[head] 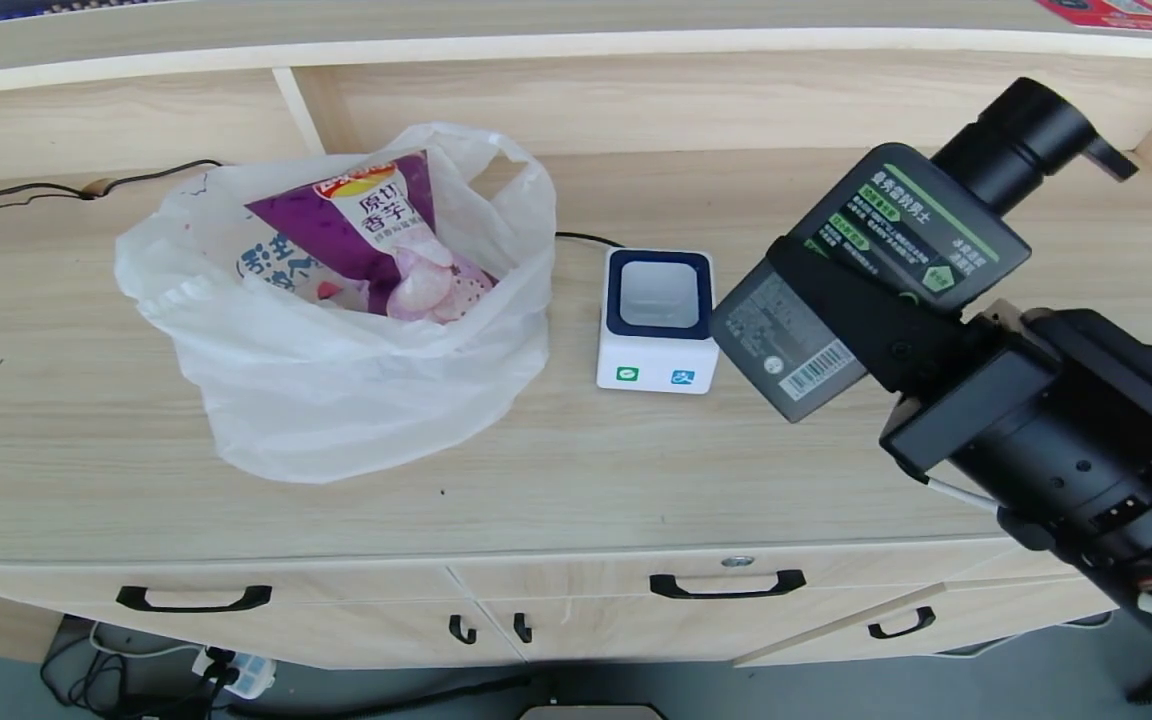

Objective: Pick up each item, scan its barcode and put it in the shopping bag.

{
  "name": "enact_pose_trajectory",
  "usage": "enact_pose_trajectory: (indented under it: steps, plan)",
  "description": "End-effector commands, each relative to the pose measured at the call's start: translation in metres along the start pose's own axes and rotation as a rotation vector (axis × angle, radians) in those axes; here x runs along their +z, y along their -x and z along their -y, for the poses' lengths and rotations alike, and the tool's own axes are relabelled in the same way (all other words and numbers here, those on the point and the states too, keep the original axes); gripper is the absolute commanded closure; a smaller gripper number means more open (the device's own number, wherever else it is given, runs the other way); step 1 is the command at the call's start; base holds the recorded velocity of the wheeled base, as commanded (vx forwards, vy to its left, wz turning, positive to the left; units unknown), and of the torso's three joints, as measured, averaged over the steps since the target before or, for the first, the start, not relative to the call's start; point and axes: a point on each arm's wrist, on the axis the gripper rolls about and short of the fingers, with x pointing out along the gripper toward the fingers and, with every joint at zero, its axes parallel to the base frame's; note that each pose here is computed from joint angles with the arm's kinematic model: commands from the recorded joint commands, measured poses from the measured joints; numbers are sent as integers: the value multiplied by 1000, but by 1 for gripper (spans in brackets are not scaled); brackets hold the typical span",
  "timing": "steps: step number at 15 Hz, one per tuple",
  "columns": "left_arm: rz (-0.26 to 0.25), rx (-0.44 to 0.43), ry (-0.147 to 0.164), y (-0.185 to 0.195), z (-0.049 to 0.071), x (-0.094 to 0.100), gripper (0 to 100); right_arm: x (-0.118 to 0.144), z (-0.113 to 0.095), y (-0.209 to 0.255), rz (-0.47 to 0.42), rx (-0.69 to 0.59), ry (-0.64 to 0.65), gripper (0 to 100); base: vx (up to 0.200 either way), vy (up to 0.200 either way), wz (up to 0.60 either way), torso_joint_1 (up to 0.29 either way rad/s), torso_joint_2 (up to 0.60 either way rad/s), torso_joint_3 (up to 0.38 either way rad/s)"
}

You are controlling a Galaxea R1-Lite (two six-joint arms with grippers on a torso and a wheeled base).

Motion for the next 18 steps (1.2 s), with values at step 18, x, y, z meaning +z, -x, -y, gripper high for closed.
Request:
enact_pose_trajectory:
  steps: [18]
  plan:
    - [0,0,0,0,0,0,0,21,-103,8,-74,209,-433,100,0,0,0,0,0,0]
